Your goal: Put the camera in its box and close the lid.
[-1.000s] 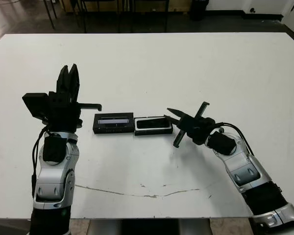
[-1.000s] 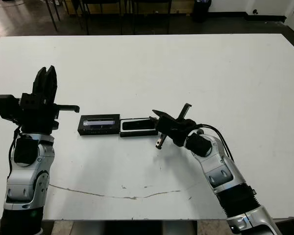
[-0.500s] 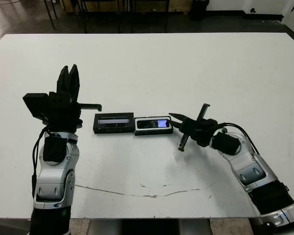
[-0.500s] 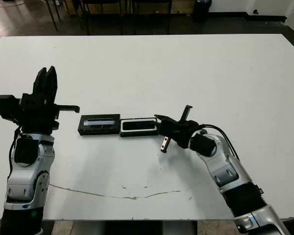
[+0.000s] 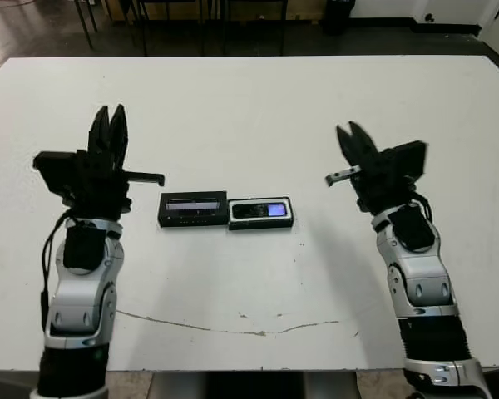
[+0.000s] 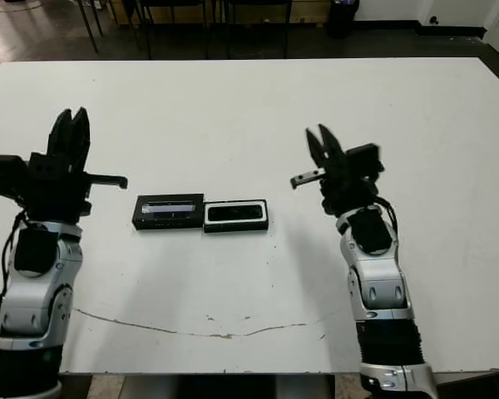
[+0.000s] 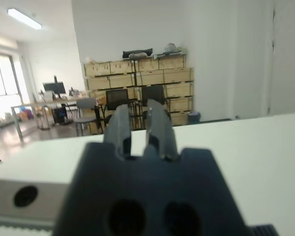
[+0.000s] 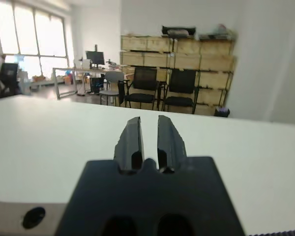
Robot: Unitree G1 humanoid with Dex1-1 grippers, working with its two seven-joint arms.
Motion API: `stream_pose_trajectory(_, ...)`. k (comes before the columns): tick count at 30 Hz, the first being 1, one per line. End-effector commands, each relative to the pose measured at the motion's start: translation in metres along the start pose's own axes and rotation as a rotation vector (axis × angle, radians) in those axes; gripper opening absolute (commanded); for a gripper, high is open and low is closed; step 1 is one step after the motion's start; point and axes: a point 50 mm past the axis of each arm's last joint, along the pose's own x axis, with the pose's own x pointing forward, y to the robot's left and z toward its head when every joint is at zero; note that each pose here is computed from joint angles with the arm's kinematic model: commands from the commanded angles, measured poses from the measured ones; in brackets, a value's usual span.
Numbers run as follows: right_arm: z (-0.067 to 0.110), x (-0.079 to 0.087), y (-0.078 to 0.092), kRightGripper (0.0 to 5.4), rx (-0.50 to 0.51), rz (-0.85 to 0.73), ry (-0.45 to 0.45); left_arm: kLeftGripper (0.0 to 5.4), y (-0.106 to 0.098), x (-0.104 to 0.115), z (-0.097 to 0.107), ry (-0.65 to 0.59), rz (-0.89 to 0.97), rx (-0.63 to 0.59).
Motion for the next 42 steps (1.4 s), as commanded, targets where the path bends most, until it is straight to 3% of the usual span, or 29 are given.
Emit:
stream_pose_trajectory(1, -0.006, -0.004, -0.005, 0.02, 0.056, 0.006, 0.069, 0.00, 0.017, 0.011, -0.006, 0.052, -0.160, 0.136)
stream_pose_trajectory(5, -0.005, -0.005, -0.006, 0.02, 0.038, 0.017, 0.073, 0.00, 0.031, 0.024, -0.008, 0.149, -0.451, 0.198)
stream_pose_trajectory(8, -0.007, -0.006, -0.006, 0.00, 0.023, 0.014, 0.077, 0.39, 0.036, 0.029, -0.011, 0.250, -0.607, 0.200)
stream_pose_trajectory(17, -0.011, -0.008, -0.004, 0.00, 0.018, 0.013, 0.101, 2.55, 0.039, 0.045, -0.022, 0.421, -0.939, 0.152)
stream_pose_trajectory(29, -0.017, -0.012, -0.002, 0.00, 0.012, 0.001, 0.125, 5.38, 0.028, 0.059, -0.032, 0.469, -1.251, 0.023)
stream_pose_trajectory(36, -0.020, -0.013, -0.001, 0.00, 0.009, 0.004, 0.129, 5.38, 0.016, 0.054, -0.044, 0.444, -1.353, -0.007)
stream_pose_trajectory(42, -0.020, -0.013, 0.000, 0.00, -0.010, 0.012, 0.134, 5.38, 0.005, 0.048, -0.049, 0.432, -1.427, 0.059)
